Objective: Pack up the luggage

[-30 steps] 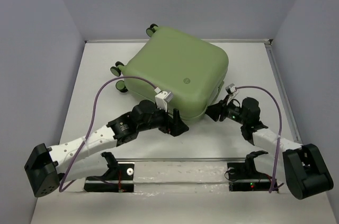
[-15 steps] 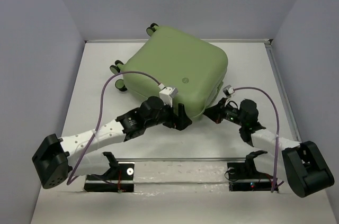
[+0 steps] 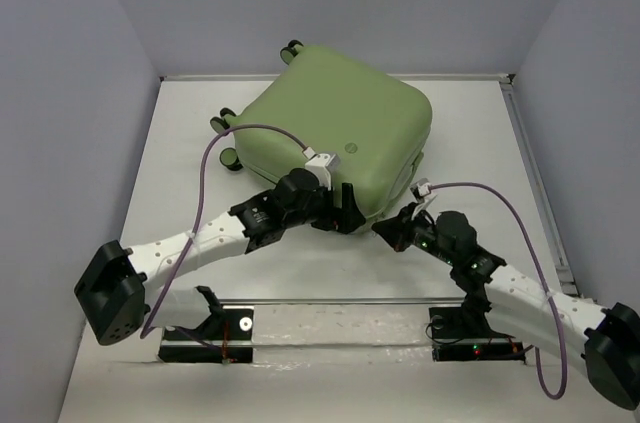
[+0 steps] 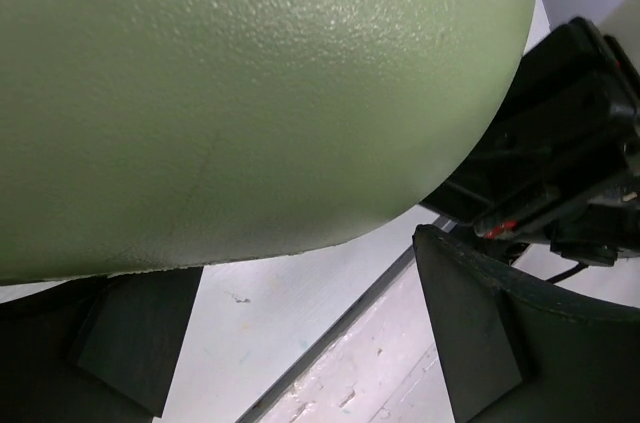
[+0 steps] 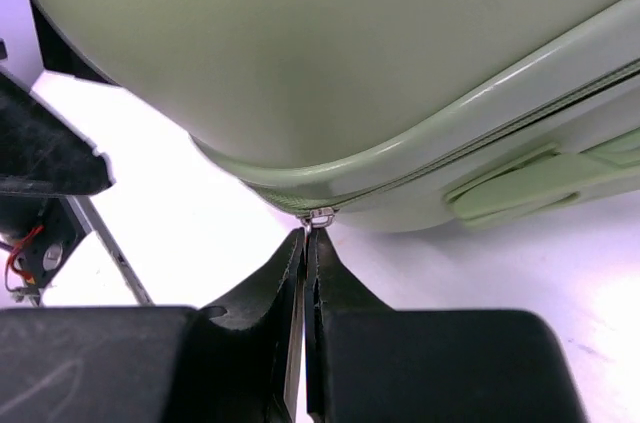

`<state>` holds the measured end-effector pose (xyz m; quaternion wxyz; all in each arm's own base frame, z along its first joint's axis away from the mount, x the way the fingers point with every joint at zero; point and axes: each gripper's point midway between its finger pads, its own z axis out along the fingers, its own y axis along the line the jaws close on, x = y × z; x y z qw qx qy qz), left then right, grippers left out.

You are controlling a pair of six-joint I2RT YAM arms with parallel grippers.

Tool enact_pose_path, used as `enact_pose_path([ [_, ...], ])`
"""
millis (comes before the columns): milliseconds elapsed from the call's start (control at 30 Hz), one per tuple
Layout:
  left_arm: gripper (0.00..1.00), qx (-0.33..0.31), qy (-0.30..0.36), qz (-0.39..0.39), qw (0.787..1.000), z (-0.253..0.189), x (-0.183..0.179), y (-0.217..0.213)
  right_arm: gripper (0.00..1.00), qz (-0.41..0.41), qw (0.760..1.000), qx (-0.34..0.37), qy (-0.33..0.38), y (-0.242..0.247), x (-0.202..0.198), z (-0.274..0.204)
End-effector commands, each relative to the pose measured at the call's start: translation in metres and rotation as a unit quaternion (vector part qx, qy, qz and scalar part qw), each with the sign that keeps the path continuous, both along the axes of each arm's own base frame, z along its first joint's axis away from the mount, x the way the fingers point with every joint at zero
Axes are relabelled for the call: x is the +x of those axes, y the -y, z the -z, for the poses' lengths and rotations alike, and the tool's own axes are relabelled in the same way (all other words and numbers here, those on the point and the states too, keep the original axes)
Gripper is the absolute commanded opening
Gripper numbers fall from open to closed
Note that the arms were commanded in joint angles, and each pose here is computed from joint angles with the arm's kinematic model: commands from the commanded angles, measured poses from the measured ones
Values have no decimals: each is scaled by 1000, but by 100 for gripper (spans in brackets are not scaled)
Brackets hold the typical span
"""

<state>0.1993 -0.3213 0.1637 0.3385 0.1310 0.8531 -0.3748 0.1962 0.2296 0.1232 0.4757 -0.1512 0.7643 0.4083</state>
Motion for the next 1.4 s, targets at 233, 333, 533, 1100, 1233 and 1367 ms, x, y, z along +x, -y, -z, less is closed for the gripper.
enact_pose_path([
  [233,98,-130,139,-71,979,-110,82,20,7,-125,987,-21,-95,-42,-84,4],
  [333,98,-146,120,-56,980,-108,81,32,7,-111,991,23,-76,-64,-78,-17],
  [533,98,-154,114,-50,980,-111,84,41,7,-59,993,92,-40,-120,-75,-42],
  [1100,99,-195,99,-201,955,-163,172,-79,7,-13,998,59,-21,-125,-74,-28],
  [1233,99,-193,99,-279,936,-167,216,-139,7,-11,999,40,-26,-119,-75,-17],
  [1367,99,-197,91,-329,919,-164,252,-191,7,-8,999,44,-28,-111,-74,-19],
])
